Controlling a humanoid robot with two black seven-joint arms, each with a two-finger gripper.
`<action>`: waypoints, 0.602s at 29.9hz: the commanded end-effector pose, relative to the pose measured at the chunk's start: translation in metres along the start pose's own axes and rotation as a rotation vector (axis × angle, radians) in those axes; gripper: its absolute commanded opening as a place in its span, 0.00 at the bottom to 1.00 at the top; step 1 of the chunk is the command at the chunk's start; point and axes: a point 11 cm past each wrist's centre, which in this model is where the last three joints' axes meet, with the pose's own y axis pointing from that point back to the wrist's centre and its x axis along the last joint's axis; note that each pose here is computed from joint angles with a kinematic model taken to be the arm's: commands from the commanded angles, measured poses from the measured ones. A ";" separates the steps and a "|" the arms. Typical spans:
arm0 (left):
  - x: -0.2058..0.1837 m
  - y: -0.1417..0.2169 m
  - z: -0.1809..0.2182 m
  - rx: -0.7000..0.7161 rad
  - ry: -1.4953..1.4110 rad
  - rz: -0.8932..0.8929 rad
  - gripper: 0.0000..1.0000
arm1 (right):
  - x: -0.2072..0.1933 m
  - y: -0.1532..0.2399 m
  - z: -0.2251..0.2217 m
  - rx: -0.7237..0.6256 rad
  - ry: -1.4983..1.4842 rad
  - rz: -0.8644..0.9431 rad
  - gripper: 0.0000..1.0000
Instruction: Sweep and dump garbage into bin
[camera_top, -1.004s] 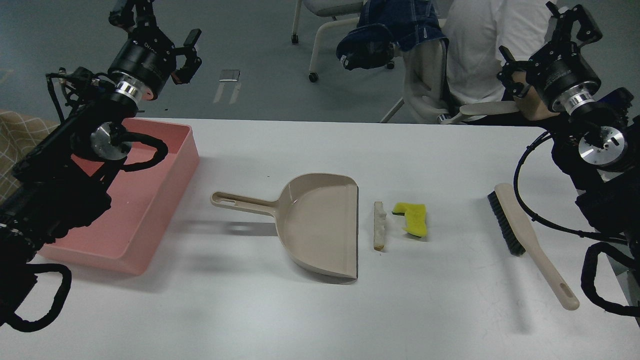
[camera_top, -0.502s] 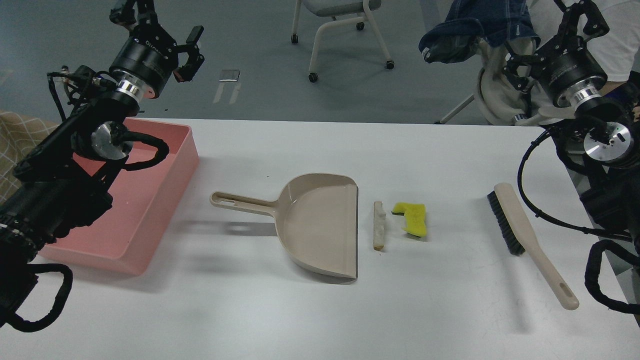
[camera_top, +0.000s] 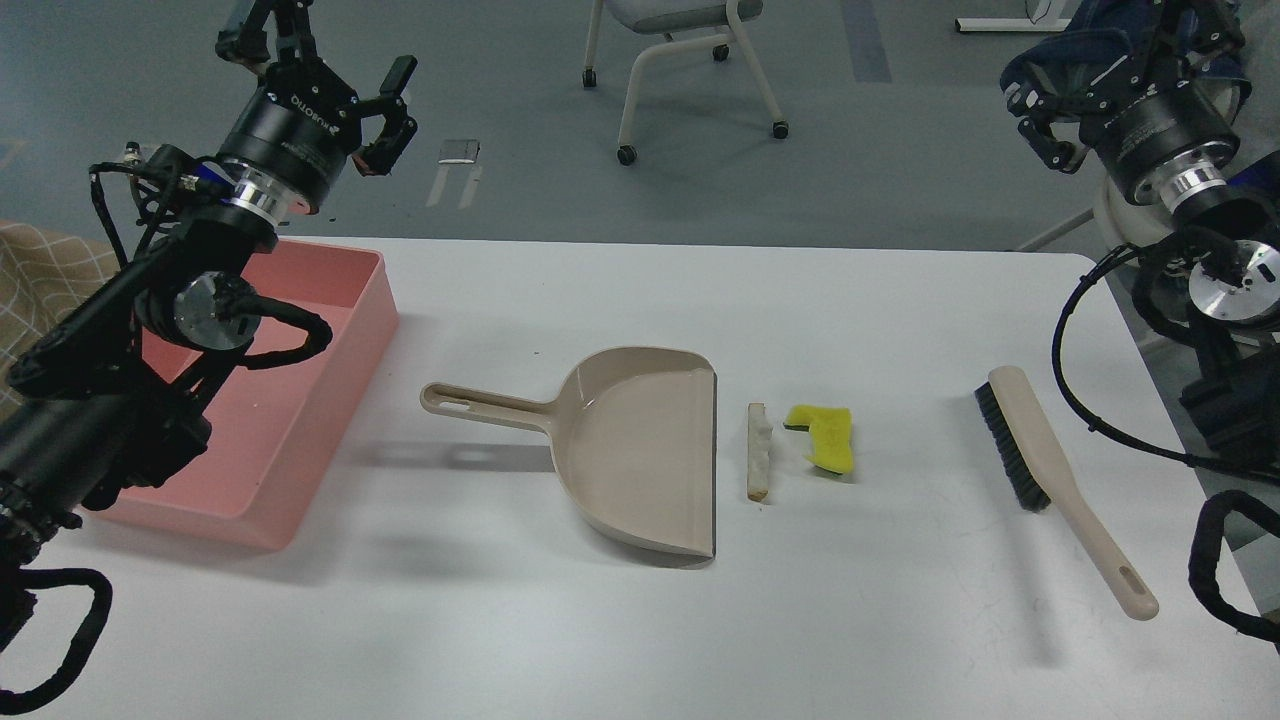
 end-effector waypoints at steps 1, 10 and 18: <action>-0.011 0.011 0.008 0.004 -0.005 -0.051 0.98 | 0.003 0.006 0.003 -0.003 0.006 -0.002 1.00; -0.026 0.069 0.025 0.096 -0.055 -0.150 0.98 | 0.015 0.023 -0.003 0.021 0.007 0.013 1.00; -0.054 0.141 0.013 0.191 0.015 -0.175 0.98 | 0.017 0.029 0.000 0.026 0.001 0.012 1.00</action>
